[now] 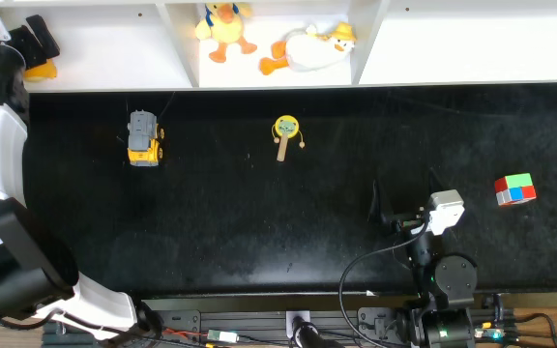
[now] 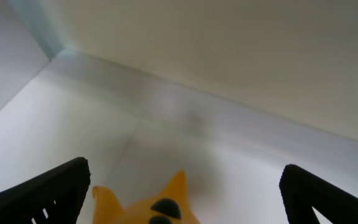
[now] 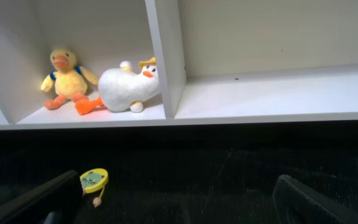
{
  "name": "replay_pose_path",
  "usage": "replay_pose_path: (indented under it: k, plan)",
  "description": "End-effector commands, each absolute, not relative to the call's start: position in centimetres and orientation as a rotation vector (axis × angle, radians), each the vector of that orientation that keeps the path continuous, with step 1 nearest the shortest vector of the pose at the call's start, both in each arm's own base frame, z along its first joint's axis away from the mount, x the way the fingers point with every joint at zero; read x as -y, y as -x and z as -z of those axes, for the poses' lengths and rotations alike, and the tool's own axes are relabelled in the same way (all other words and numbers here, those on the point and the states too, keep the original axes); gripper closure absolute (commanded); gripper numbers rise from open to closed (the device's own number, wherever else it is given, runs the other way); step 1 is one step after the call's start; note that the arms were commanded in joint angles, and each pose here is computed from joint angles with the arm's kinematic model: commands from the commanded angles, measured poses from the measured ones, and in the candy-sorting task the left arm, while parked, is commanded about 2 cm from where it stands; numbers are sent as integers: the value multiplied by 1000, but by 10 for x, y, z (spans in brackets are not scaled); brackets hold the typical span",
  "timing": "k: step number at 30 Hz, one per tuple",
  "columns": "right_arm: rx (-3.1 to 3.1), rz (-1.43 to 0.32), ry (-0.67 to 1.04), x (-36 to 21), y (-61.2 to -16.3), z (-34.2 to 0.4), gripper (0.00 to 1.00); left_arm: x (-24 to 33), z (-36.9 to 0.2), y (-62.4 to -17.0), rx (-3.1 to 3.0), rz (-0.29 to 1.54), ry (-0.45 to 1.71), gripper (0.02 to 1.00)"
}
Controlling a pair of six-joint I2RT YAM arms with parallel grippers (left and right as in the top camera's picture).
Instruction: Store Toys
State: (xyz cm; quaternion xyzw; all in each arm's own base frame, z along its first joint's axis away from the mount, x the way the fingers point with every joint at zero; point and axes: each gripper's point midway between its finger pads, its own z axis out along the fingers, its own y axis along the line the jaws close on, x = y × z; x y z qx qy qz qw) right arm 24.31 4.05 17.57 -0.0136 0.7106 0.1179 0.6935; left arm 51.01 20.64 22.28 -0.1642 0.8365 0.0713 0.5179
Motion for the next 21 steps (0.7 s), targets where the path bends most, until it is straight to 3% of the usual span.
replay_pose_path:
  k: [1, 21]
  plan:
    - [-1585, -276, 37, -43, -243, -173, 5, -210, -213, -514, -2013, -188, 385, 20]
    - [-1585, -276, 36, -43, -243, -173, 5, -212, -219, -518, -1977, -196, 377, 20]
